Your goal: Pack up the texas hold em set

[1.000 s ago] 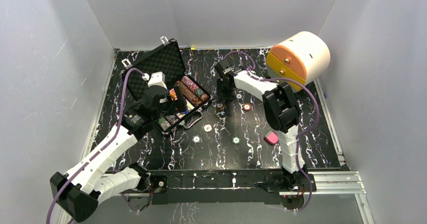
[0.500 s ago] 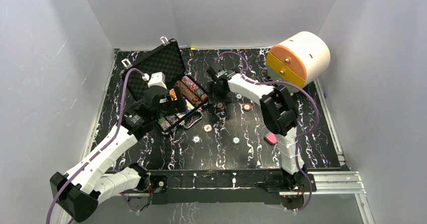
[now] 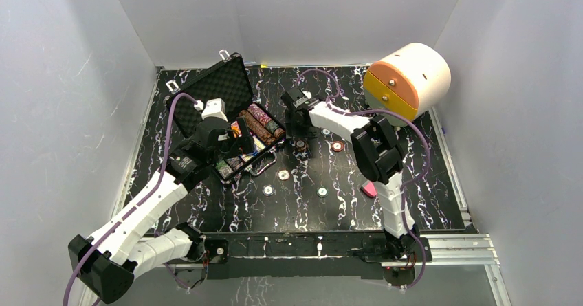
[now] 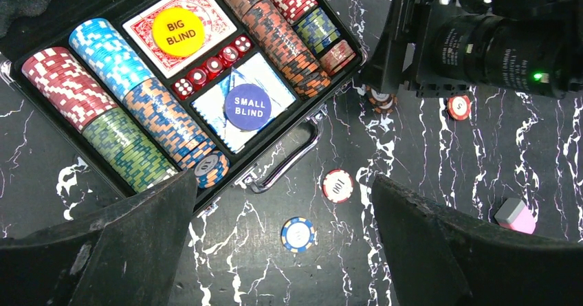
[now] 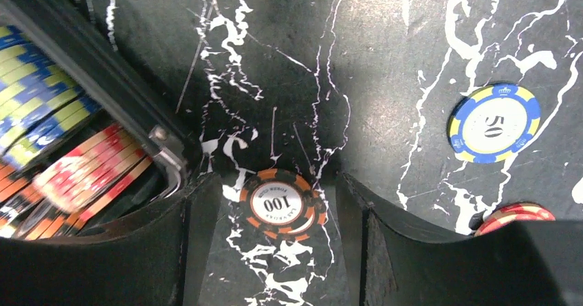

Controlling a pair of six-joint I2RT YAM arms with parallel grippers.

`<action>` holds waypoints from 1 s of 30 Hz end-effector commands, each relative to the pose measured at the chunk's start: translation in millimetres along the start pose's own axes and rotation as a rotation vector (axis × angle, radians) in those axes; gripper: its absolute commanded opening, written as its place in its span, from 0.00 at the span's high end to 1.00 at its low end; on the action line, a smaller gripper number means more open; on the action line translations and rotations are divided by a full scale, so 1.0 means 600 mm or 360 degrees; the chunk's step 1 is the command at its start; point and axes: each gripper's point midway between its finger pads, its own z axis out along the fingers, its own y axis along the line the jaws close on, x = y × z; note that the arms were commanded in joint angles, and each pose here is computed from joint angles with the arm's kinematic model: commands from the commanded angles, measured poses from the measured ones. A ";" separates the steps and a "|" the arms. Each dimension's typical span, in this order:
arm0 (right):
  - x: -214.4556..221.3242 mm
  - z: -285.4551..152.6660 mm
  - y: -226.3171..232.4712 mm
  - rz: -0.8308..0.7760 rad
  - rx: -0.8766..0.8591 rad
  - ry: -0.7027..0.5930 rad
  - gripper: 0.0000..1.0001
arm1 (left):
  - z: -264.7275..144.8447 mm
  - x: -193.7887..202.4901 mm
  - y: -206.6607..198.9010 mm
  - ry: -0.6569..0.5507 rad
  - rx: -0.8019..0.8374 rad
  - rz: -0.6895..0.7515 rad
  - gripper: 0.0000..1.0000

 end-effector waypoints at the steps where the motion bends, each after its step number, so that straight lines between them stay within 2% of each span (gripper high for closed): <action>1: -0.028 0.012 0.007 0.0000 0.0015 -0.0068 0.30 | 0.000 0.001 0.013 -0.0002 -0.0052 0.0023 0.02; 9: 0.002 0.013 -0.002 -0.0044 0.0018 0.0028 0.43 | 0.002 0.004 0.014 0.0009 -0.0056 0.0039 0.02; 15: 0.026 -0.004 -0.014 -0.0074 0.0010 0.0082 0.49 | 0.003 0.009 0.017 0.0017 -0.0062 0.0044 0.02; 22: 0.028 -0.022 -0.007 -0.0096 -0.0049 0.0107 0.48 | 0.004 0.012 0.015 0.0031 -0.0057 0.0035 0.02; 30: 0.034 -0.026 -0.003 -0.0135 -0.0070 0.0160 0.39 | 0.002 0.014 0.016 0.0039 -0.0056 0.0027 0.02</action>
